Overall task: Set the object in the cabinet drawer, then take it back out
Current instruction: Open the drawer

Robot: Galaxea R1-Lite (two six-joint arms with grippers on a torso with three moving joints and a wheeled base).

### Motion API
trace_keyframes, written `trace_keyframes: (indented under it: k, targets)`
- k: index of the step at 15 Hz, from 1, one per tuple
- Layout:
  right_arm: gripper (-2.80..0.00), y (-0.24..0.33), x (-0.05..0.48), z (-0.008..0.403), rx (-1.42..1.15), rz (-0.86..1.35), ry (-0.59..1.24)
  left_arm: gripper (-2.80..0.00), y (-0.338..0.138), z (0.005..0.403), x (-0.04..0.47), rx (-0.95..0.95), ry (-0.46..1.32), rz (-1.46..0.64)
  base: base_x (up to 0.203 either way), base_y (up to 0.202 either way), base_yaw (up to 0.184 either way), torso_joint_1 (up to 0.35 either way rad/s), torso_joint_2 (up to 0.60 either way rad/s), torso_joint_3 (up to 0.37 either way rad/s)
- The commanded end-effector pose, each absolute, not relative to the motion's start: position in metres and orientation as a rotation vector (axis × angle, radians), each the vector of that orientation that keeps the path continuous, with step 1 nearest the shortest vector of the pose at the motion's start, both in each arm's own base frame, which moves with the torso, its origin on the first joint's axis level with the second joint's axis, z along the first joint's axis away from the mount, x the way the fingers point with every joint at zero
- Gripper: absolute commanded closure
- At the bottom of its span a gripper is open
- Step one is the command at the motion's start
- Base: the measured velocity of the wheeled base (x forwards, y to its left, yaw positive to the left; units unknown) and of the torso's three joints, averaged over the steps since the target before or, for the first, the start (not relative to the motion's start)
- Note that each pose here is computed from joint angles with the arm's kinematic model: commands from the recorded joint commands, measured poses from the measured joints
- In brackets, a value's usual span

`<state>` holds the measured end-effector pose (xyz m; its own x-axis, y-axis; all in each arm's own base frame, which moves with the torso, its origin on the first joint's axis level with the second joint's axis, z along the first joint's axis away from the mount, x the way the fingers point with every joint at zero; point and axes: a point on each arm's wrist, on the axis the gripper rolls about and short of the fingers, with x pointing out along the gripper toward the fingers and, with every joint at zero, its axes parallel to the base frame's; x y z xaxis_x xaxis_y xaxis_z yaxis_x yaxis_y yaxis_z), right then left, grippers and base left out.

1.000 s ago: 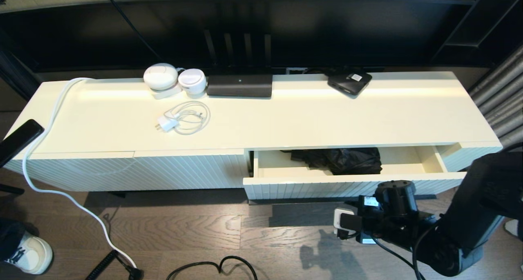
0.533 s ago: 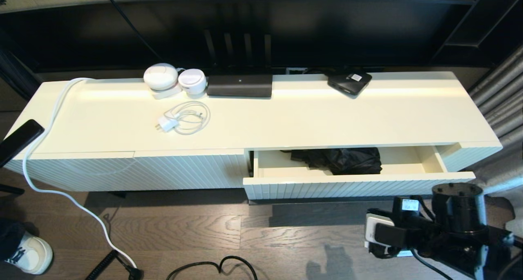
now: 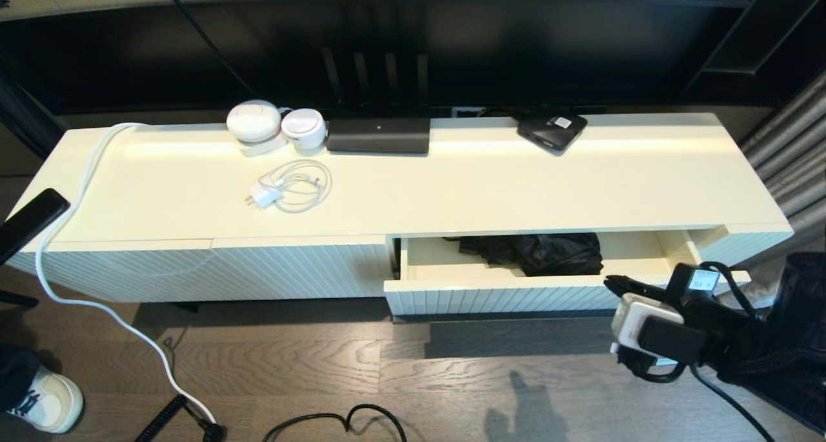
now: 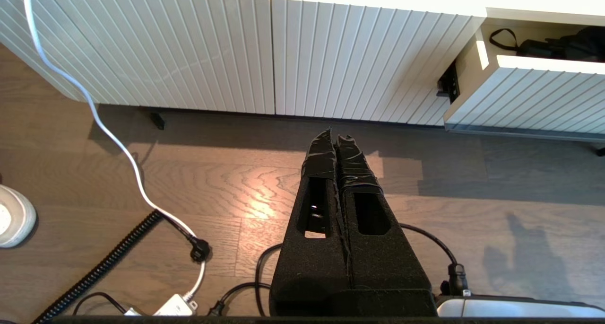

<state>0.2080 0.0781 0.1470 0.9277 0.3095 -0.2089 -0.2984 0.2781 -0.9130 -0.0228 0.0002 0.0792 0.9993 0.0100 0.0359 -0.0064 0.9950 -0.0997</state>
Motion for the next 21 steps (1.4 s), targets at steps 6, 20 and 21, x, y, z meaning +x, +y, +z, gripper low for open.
trace_keyframes:
  k: [6, 20, 21]
  targets:
    - [0.00, 0.098, 0.260, 0.117, -1.256, 0.444, 0.100, 0.00, 0.000, 0.079, -0.023, -0.101, -0.037, 0.009, 0.000, 0.000, 0.000, 0.000, 0.00, 0.000]
    - [0.00, 0.101, 0.289, 0.139, -1.287, 0.438, 0.282, 0.00, 0.000, 0.079, -0.023, -0.101, -0.037, 0.009, 0.000, 0.000, 0.000, 0.000, 0.00, 0.000]
    - [0.00, 0.101, 0.289, 0.139, -1.290, 0.449, 0.300, 0.00, 0.000, 0.079, -0.023, -0.101, -0.037, 0.009, 0.000, 0.000, 0.000, 0.000, 0.00, 0.000]
